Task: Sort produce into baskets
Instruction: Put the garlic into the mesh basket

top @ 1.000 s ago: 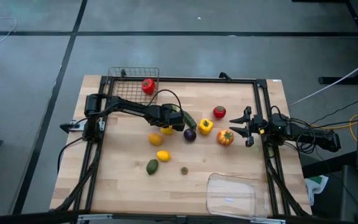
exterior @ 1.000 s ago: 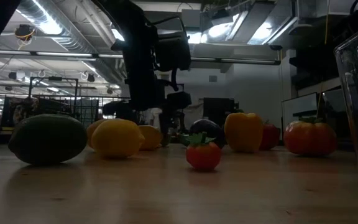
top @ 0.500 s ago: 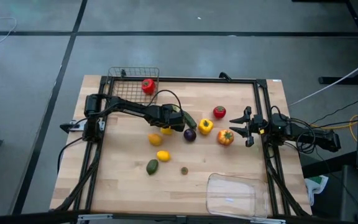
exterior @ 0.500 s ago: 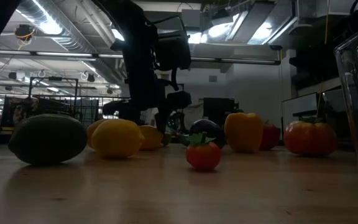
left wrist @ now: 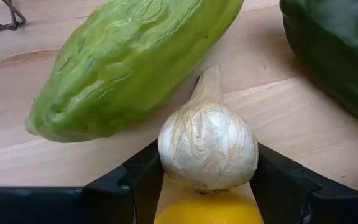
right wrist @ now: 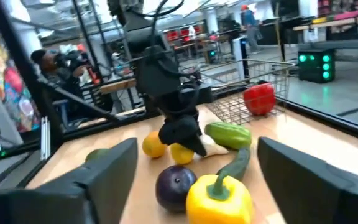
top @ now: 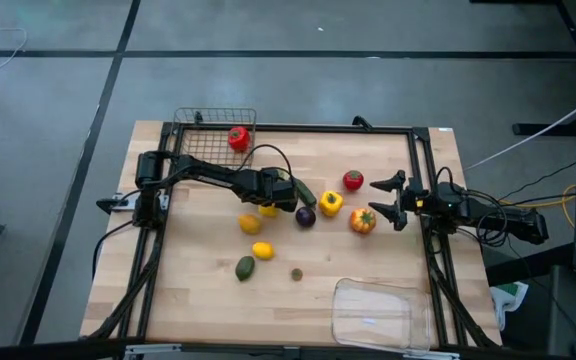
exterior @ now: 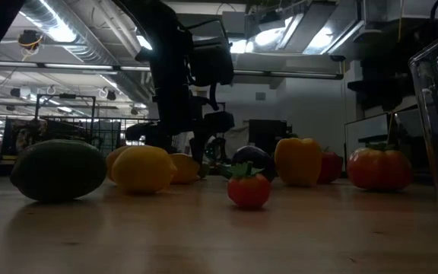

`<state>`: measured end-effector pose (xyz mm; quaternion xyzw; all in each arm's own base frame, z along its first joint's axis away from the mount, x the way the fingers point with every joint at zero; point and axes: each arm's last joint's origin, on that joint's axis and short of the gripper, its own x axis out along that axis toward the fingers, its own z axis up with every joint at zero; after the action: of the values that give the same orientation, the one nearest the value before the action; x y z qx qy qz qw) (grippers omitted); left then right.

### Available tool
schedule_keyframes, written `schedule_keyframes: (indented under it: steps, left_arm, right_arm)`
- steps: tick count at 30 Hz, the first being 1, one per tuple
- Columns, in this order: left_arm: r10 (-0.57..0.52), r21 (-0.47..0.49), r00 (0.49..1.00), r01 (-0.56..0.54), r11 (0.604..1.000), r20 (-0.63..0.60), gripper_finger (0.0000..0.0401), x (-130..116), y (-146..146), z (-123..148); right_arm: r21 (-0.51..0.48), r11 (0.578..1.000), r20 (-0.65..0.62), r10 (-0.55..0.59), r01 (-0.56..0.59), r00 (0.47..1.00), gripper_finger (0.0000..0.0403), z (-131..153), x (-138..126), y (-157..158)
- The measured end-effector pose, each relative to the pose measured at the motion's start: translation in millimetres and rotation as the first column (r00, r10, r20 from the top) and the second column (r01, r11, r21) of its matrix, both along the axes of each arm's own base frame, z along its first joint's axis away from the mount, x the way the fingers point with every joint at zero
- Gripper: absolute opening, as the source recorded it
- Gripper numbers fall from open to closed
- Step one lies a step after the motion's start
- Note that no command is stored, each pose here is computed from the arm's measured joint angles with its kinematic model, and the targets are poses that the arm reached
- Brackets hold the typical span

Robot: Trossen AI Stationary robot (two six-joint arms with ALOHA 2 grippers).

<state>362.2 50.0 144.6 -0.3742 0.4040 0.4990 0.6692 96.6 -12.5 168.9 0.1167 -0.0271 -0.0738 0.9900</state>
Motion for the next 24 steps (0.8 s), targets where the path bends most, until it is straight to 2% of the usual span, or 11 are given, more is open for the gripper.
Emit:
schedule_keyframes:
  steps: [4, 8, 16, 21, 24]
  left_arm:
    - [-0.041, -0.017, 0.999, 0.041, 0.999, 0.009, 0.0205, 4.3, -0.3, 5.2]
    - [-0.097, -0.019, 0.994, 0.098, 0.995, 0.043, 0.0205, 14.0, 0.2, 18.1]
    - [-0.186, 0.032, 0.973, 0.183, 0.983, 0.139, 0.0205, 22.1, 4.0, 75.7]
    - [-0.179, 0.081, 0.961, 0.165, 0.983, 0.212, 0.0205, 3.7, 17.0, 122.6]
    - [-0.145, 0.105, 0.961, 0.123, 0.987, 0.237, 0.0205, -15.8, 30.0, 146.8]
  right_arm:
    - [0.005, 1.000, 0.000, 0.005, -0.005, 1.000, 0.0378, -0.1, 0.0, 0.1]
    - [0.006, 1.000, -0.001, 0.009, -0.009, 1.000, 0.0396, -0.2, 0.0, 0.2]
    - [0.006, 1.000, -0.003, 0.010, -0.010, 1.000, 0.0397, -0.4, 0.1, 0.3]
    - [0.003, 1.000, -0.004, 0.012, -0.012, 1.000, 0.0398, -0.4, 0.1, 0.4]
    - [0.003, 1.000, -0.004, 0.012, -0.012, 1.000, 0.0397, -0.3, 0.1, 0.4]
